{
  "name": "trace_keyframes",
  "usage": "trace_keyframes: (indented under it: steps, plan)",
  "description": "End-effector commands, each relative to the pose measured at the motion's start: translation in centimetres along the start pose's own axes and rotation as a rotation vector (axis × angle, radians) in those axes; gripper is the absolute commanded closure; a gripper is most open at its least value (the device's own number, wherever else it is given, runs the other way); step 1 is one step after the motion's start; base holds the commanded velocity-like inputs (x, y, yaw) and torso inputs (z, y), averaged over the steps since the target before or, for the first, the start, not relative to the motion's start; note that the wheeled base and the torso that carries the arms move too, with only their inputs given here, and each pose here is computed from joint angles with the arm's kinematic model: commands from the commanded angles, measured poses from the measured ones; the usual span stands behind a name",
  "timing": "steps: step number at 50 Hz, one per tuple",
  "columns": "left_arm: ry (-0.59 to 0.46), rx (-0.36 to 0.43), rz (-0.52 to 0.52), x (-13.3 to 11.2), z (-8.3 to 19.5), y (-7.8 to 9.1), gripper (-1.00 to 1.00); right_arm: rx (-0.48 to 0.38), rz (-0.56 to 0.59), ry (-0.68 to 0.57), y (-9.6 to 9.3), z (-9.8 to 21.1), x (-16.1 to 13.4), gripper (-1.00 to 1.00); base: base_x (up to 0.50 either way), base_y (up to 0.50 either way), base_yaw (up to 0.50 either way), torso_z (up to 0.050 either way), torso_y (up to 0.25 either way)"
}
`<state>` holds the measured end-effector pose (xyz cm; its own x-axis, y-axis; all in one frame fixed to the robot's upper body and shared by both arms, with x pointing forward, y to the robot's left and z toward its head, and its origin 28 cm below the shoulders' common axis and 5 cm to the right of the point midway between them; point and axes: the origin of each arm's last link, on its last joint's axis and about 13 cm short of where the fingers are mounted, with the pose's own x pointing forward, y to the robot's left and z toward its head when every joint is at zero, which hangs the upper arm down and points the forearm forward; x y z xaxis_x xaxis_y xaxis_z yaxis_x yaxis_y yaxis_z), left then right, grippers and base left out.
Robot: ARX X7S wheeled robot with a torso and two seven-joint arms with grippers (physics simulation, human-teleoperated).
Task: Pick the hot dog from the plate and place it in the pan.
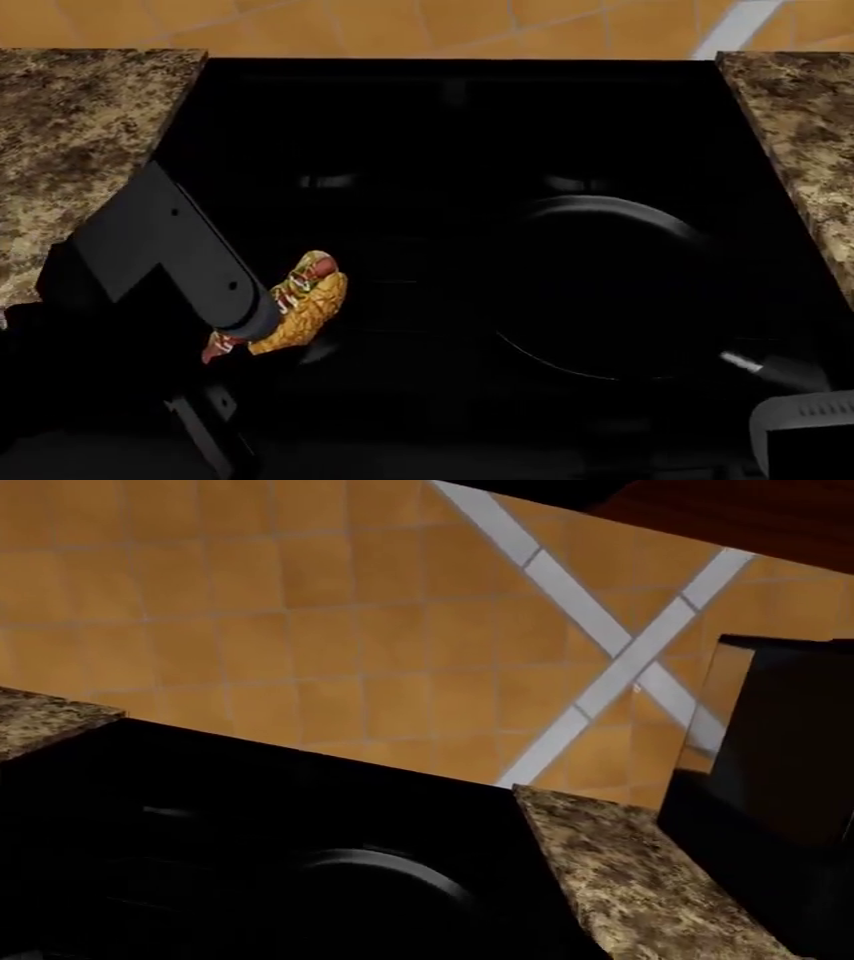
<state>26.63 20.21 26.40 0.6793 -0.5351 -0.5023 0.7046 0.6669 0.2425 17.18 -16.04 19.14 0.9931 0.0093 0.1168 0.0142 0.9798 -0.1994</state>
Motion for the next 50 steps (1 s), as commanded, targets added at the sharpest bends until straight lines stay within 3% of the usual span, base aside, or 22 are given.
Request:
trace_keyframes:
  steps: [1, 26, 50]
  plan:
    - [-0.04, -0.012, 0.013, 0.1, 0.5, 0.1, 1.0, -0.003, -0.003, -0.002, -0.1, 0.1, -0.3, -1.0, -0.04, -0.5, 0.0, 0.0, 0.0]
    - [-0.049, -0.001, 0.006, 1.0, 1.5, 0.4, 1.0, 0.0, 0.008, -0.003, 0.1, -0.3, -0.4, -1.0, -0.04, -0.49, 0.0, 0.0, 0.001]
    - [-0.053, 0.009, 0.024, 3.6, 4.2, 2.3, 1.0, 0.01, 0.013, 0.012, 0.3, -0.8, -0.8, -1.0, 0.0, -0.01, 0.0, 0.0, 0.0]
